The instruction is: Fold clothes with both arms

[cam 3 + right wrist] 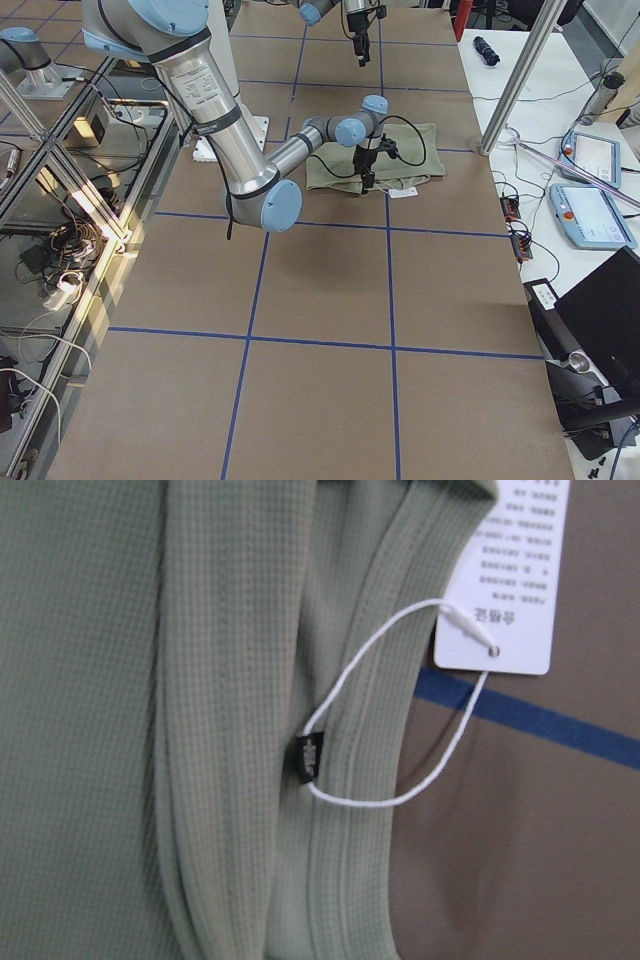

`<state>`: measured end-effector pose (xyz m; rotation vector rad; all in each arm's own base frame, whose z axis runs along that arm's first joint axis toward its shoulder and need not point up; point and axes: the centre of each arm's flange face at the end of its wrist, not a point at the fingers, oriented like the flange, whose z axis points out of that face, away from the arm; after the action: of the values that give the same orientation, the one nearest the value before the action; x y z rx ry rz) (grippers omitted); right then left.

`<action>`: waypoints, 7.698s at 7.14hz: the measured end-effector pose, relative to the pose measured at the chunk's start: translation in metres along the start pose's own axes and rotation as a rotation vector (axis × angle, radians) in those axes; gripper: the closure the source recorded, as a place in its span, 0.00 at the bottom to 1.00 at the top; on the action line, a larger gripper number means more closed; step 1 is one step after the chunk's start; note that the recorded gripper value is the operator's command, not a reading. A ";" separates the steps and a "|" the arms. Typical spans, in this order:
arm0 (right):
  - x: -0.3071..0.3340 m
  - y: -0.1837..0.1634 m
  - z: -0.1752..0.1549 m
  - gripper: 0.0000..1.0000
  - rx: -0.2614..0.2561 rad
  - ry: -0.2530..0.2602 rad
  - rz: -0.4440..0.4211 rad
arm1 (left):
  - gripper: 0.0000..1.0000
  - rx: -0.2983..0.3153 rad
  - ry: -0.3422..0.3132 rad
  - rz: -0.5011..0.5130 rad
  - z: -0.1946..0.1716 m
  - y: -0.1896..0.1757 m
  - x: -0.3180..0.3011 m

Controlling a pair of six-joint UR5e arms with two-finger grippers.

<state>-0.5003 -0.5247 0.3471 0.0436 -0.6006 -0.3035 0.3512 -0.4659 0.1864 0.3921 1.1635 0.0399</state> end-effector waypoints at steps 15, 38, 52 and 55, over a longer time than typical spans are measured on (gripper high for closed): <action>-0.020 -0.118 -0.014 0.00 0.048 -0.003 0.006 | 0.00 0.011 0.010 0.005 0.011 -0.007 -0.007; 0.020 -0.208 -0.027 0.00 0.196 -0.024 0.029 | 0.00 0.015 0.007 0.003 0.030 -0.013 -0.023; 0.114 0.008 -0.103 0.00 0.135 -0.242 0.155 | 0.02 -0.186 0.020 -0.558 0.126 0.145 0.063; 0.108 0.036 -0.086 0.00 0.108 -0.243 0.185 | 0.03 -0.193 -0.099 -0.708 0.156 0.208 0.091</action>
<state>-0.3582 -0.5260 0.3399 0.0555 -0.8566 -0.0964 0.5640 -0.2950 0.2253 -0.1993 1.1345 -0.4758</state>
